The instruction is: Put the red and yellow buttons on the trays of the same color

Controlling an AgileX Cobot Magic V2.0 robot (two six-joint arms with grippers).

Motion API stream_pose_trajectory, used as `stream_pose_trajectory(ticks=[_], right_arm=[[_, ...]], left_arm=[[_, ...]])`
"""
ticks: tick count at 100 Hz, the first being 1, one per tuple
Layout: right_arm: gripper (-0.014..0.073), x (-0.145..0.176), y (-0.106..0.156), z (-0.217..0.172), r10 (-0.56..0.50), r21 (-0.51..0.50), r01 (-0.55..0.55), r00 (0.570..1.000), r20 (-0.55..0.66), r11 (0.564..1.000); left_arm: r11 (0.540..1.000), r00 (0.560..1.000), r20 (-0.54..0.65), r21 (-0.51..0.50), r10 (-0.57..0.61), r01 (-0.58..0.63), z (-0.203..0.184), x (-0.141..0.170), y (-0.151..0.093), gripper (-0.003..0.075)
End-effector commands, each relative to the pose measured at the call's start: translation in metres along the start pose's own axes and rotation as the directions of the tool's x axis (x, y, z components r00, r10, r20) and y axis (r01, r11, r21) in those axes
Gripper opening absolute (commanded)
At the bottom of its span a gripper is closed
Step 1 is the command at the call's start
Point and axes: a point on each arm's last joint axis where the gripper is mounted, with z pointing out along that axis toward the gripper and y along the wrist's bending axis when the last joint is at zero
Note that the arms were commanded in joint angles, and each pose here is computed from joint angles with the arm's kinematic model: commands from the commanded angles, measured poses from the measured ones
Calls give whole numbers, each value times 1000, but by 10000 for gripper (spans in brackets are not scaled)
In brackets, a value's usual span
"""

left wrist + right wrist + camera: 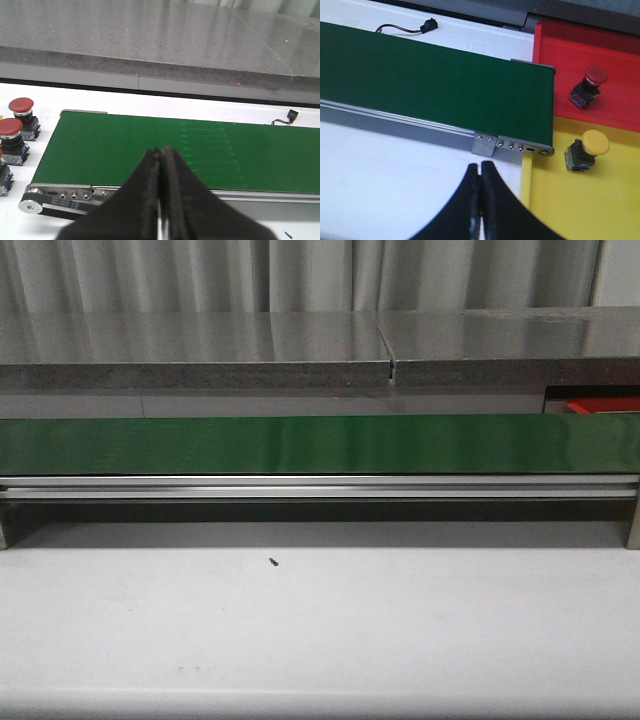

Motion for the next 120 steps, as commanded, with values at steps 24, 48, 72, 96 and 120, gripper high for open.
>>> stream_pose_trajectory(ticks=[24,48,72,96,120], right_arm=[[-117,-7,0,-6,-6,1,6,999,38,1000],[-117,-7,0,-6,-6,1,6,999,38,1000],[-117,-7,0,-6,-6,1,6,999,38,1000],[-117,-7,0,-6,-6,1,6,999,38,1000],[-117,-7,0,-6,-6,1,6,999,38,1000]], left_arm=[[1000,995,103,-4,-15,16,-2,-16,-1,-19],[1000,995,97,-3,-15,16,-2,-15,-1,-19],[1000,1000,22,14,-15,15,-2,-8,-3,186],[1000,1000,6,19,-24,24,-2,-7,-3,585],[998,998,-19,24,-57,57,-5,-26,-5,584]])
